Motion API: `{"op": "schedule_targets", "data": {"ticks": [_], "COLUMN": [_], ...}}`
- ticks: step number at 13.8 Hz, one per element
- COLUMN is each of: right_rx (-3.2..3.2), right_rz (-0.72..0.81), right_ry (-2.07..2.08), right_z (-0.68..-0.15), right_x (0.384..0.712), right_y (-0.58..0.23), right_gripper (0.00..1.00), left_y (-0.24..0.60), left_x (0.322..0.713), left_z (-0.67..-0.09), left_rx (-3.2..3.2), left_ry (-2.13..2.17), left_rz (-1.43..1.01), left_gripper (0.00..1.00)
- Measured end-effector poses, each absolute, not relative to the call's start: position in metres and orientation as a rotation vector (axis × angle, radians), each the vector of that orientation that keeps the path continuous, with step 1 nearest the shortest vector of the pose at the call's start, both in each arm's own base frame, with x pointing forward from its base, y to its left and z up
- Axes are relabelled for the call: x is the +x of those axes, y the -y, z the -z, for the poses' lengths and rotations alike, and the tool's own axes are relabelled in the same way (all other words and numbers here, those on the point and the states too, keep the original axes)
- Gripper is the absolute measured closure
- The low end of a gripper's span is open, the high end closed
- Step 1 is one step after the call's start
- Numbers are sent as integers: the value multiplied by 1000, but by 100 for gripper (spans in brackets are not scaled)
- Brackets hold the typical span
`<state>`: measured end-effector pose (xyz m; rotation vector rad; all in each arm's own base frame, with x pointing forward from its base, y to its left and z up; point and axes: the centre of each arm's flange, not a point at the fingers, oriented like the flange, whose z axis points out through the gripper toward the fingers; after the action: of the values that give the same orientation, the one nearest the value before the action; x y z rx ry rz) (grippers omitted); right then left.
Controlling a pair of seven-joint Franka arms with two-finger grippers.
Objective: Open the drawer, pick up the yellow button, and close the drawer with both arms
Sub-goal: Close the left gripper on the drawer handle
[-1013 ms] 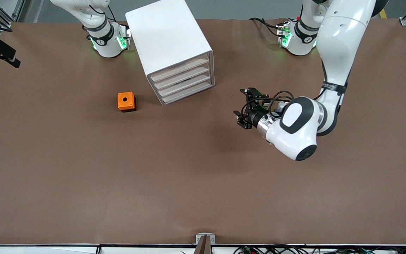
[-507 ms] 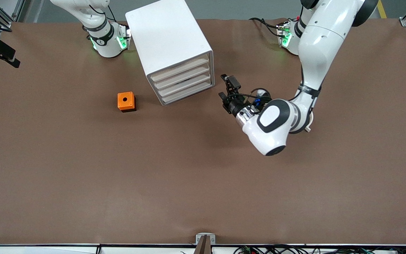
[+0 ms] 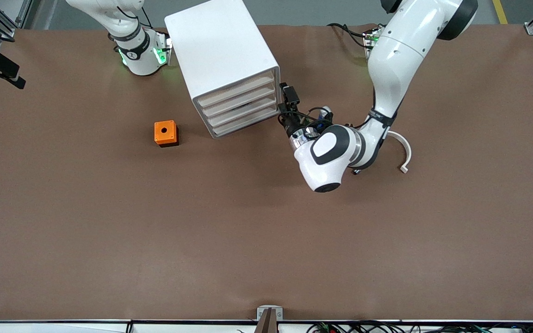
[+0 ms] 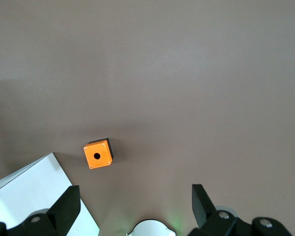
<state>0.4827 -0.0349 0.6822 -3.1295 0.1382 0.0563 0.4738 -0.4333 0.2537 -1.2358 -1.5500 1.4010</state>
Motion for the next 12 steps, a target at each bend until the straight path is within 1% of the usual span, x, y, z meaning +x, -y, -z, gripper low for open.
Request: {"op": "schedule_targets", "data": {"ticks": [2, 3, 5, 12], "right_rx": [-3129, -3129, -3128, -3128], "right_rz": [-57, -57, -58, -58], "right_ry": [-146, -147, -148, -148], "right_z": [-682, -682, -682, -682], "right_x": [482, 482, 482, 482], "right_y": [37, 38, 38, 38], "right_gripper": [0, 0, 0, 0], "left_y": [439, 442, 445, 472], "left_x": [472, 472, 474, 460], "left_z": [-249, -250, -252, -247], "left_rx": [-1234, -1227, -1217, -1235], "left_ry": [1540, 1536, 1530, 1553], "left_rz": [-1407, -1429, -1465, -1472], "left_gripper": [38, 47, 51, 50]}}
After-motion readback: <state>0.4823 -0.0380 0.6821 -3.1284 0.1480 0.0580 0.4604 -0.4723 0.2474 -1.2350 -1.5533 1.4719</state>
